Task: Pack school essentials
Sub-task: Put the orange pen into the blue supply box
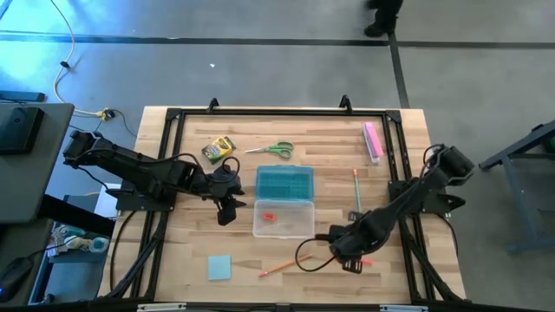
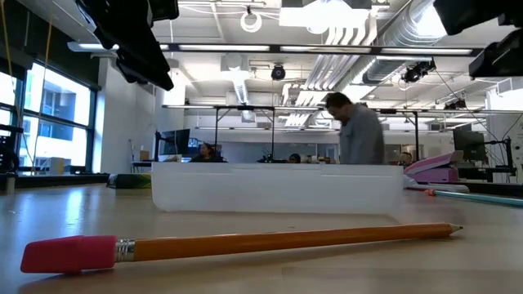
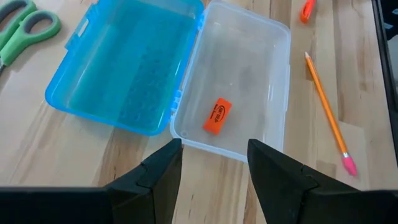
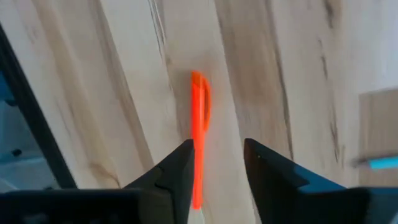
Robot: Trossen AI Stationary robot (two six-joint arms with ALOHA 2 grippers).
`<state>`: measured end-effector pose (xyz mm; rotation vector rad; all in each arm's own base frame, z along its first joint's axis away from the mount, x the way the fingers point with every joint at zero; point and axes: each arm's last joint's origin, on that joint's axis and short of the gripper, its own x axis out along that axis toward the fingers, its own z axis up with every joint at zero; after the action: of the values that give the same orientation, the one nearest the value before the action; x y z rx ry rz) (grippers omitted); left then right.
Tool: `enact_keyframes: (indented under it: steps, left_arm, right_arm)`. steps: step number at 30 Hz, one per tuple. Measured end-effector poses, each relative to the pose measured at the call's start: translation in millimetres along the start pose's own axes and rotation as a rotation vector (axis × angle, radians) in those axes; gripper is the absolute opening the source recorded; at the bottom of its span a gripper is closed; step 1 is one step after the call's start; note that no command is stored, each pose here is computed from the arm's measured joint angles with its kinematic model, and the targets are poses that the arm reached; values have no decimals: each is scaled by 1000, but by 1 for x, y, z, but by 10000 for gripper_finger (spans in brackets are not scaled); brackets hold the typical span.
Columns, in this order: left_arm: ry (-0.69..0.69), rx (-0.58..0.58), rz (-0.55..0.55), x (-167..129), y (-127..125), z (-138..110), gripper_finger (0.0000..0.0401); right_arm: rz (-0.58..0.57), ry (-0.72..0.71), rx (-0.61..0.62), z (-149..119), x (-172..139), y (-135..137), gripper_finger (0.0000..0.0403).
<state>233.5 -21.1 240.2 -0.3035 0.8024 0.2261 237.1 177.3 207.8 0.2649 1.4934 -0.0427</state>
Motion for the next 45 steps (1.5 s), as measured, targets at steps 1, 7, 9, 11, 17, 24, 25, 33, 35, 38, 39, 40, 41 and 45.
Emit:
enact_keyframes:
  steps: [1,7,9,11,17,24,25,33,35,38,39,40,41,45]
  left_arm:
    - [0,0,0,0,0,0,172]
    - [0,5,0,0,0,0,172]
    - [0,21,0,0,0,0,172]
    - [0,35,0,0,0,0,172]
    - [0,37,0,0,0,0,172]
    - [0,52,-1,0,0,0,172]
    - [0,52,-1,0,0,0,172]
    - [0,52,-1,0,0,0,172]
    - [1,52,-1,0,0,0,172]
    - [37,55,1,0,1,-3,172]
    - [59,48,-3,0,2,-5,172]
    - [78,33,-2,0,3,-6,172]
    - [100,14,-3,0,4,-8,172]
    - [177,-30,7,-1,6,-14,172]
  right_arm:
    - [1,-1,-12,1,3,1,145]
    - [-31,-40,-104,5,24,12,190]
    - [-50,-29,-102,5,30,13,196]
    - [-53,-23,-83,6,36,14,198]
    - [-37,-10,-54,10,50,19,199]
    - [-84,42,20,11,71,18,199]
    - [-87,45,32,11,73,18,199]
    - [-98,71,61,11,81,18,137]
    - [-96,73,62,11,81,18,103]
    - [-94,74,85,12,81,17,57]
    - [-94,74,87,12,81,17,44]
    - [-91,72,86,12,80,18,33]
    - [-88,70,86,13,79,19,24]
    - [-61,59,86,18,72,26,19]
